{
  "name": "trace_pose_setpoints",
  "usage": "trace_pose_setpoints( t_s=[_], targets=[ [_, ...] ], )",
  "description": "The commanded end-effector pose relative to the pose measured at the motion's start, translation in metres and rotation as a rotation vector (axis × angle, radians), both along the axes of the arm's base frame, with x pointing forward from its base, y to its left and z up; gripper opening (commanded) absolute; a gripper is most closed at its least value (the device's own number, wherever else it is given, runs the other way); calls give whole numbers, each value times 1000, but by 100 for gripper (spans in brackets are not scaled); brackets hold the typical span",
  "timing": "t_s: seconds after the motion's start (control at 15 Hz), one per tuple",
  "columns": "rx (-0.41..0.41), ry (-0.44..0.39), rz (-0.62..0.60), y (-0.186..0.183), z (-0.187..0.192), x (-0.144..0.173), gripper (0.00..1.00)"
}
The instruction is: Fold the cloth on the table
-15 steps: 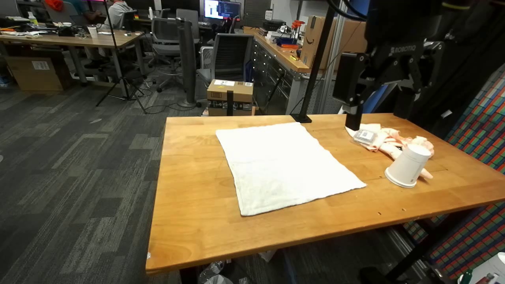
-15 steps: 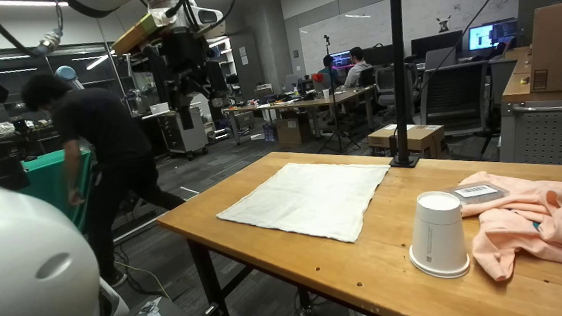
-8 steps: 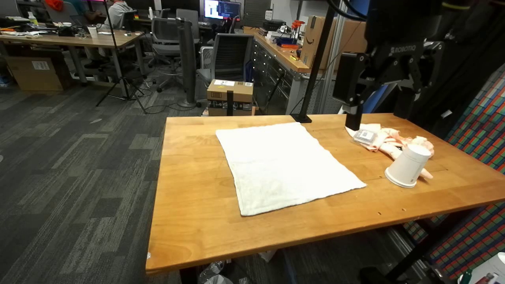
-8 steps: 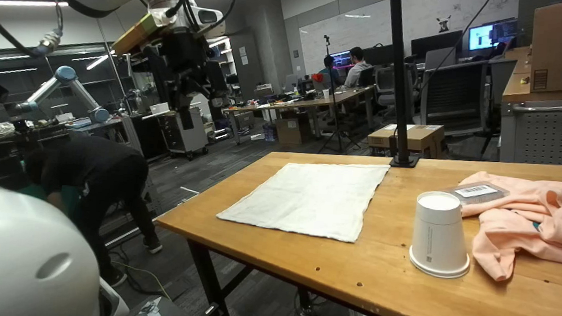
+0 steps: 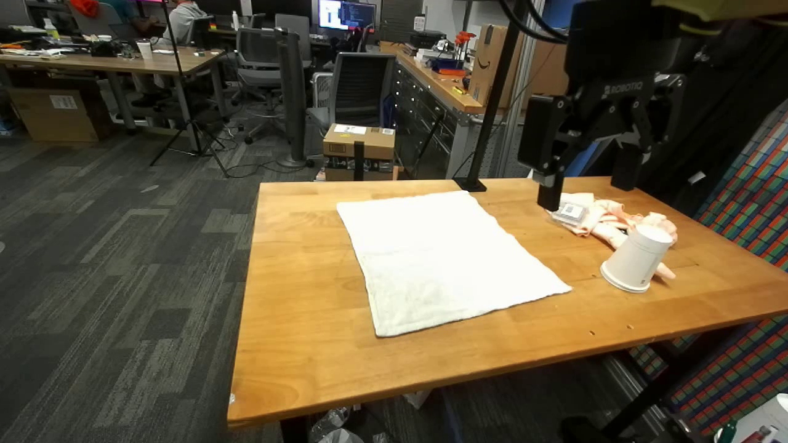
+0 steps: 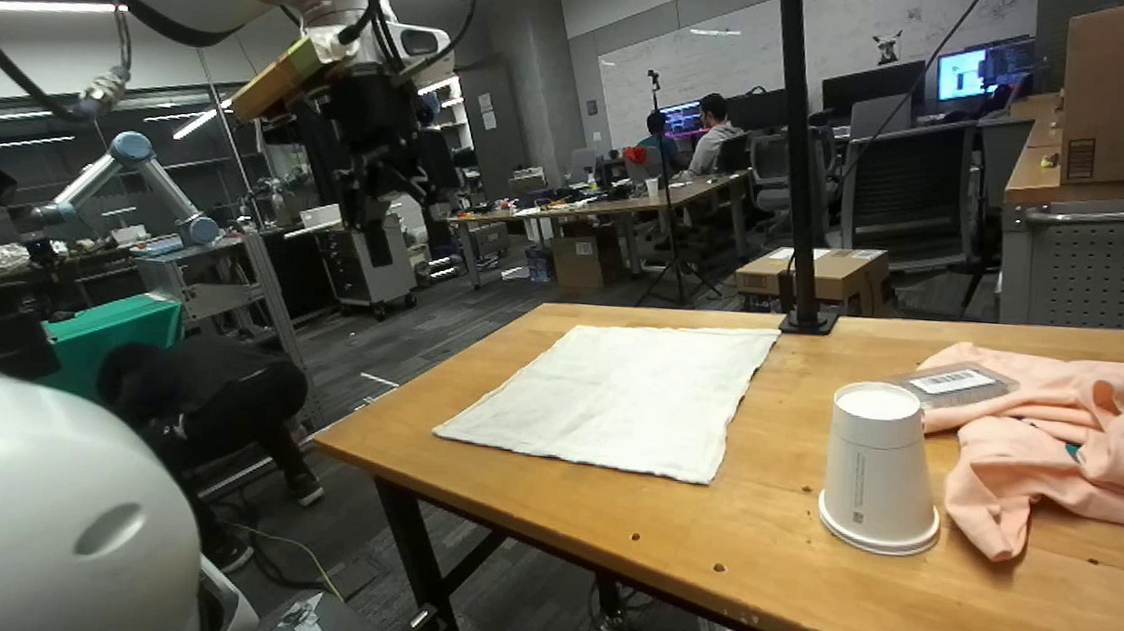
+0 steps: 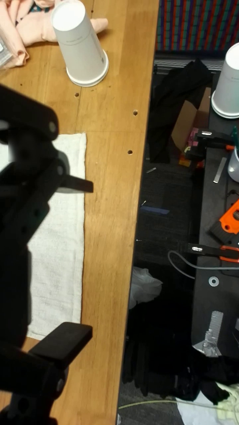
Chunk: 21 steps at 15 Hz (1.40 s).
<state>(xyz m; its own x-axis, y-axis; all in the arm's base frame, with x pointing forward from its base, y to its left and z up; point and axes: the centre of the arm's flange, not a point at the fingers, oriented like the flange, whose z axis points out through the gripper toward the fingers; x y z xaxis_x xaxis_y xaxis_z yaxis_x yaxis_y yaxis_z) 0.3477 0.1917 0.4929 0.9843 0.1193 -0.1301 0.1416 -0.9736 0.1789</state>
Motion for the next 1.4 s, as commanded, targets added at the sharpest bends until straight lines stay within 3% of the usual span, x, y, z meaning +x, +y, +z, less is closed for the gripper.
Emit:
trace_pose_setpoints(
  t_s=[0.0, 0.27, 0.67, 0.93, 1.33],
  targets=[
    [-17, -101, 77, -4, -21, 11, 100],
    [-21, -204, 159, -26, -65, 33, 100],
    [37, -274, 80, -91, -117, 70, 100],
    [119, -289, -33, -129, -142, 97, 100],
    [136, -253, -93, -161, -191, 116, 100]
  ],
)
